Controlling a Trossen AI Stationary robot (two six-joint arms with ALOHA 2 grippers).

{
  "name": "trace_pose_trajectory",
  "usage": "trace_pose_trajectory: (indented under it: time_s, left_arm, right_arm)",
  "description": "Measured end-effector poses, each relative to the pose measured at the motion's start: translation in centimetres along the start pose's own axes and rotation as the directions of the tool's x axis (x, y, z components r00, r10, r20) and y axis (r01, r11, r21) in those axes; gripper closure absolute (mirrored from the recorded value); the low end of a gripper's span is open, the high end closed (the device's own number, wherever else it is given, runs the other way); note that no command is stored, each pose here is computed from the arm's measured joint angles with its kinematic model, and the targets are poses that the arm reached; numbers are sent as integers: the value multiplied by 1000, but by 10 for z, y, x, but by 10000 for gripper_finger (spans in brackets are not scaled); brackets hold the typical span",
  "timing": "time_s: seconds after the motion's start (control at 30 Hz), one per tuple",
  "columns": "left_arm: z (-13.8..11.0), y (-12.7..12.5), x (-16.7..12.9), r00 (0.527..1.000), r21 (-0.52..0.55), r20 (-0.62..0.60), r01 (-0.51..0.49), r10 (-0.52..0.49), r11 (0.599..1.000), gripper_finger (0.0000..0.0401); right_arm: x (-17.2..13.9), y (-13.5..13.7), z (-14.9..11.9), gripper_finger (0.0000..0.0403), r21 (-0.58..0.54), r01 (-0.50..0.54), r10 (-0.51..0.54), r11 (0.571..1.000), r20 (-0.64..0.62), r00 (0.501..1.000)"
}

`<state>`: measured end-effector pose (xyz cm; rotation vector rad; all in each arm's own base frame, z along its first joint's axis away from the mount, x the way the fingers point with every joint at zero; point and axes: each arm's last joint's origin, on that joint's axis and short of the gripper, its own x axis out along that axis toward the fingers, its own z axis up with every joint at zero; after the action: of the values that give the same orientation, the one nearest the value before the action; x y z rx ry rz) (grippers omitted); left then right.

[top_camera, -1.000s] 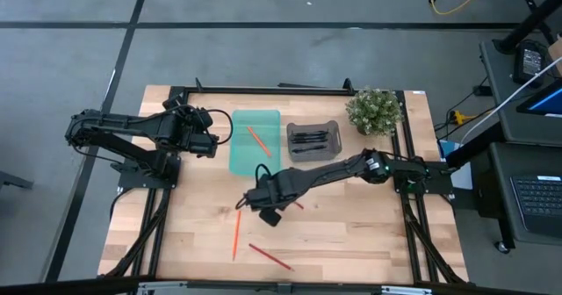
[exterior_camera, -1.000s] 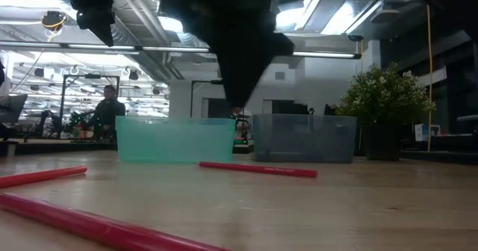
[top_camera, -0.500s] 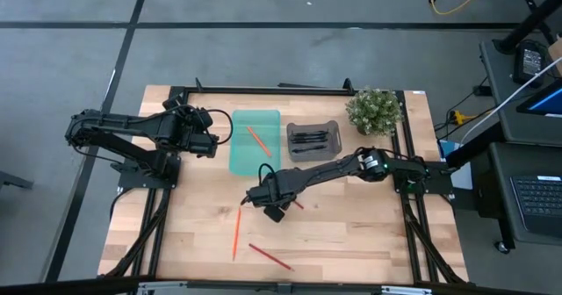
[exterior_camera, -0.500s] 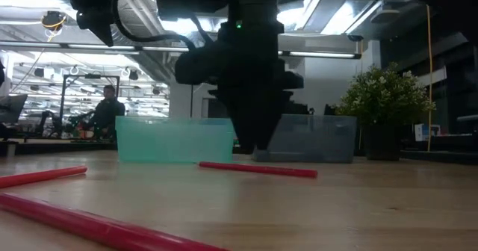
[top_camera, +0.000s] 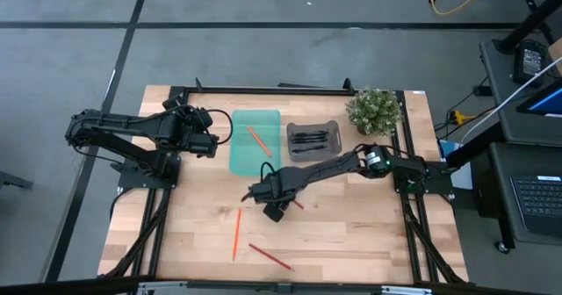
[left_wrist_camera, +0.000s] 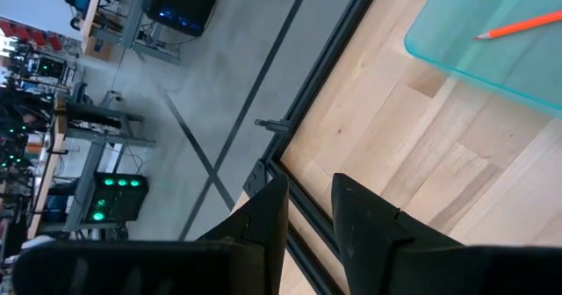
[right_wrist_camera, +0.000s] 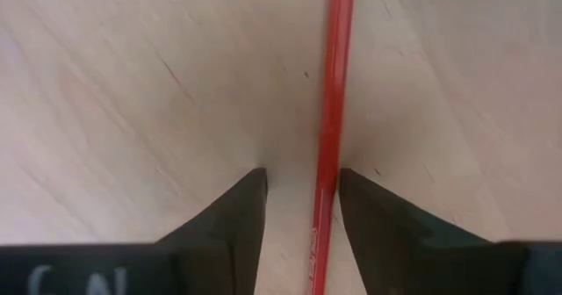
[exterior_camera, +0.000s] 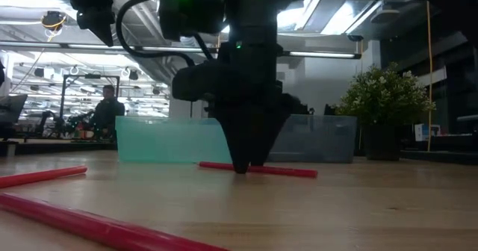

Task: Sort pens & pencils
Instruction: Put the red pencil into the green bin

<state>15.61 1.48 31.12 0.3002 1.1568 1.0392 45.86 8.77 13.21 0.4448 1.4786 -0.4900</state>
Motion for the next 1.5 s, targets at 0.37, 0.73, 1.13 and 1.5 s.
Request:
trace_pose_trajectory:
  time_s: [0.37,0.73,1.13,1.5]
  left_arm:
    - [0,0,0,1000,0,0,0,0,1000,316]
    - [0,0,0,1000,0,0,0,0,1000,316]
    - [0,0,0,1000,0,0,0,0,1000,316]
    - [0,0,0,1000,-1,0,0,0,1000,316]
  right_arm:
    - [2,1,2,263,1,-25,25,1000,-4,1000]
    - [2,2,2,369,-7,-46,46,999,-17,999]
    - [0,1,1,389,-6,-53,52,999,-40,998]
    - [-41,10,8,399,-4,-89,89,996,-18,996]
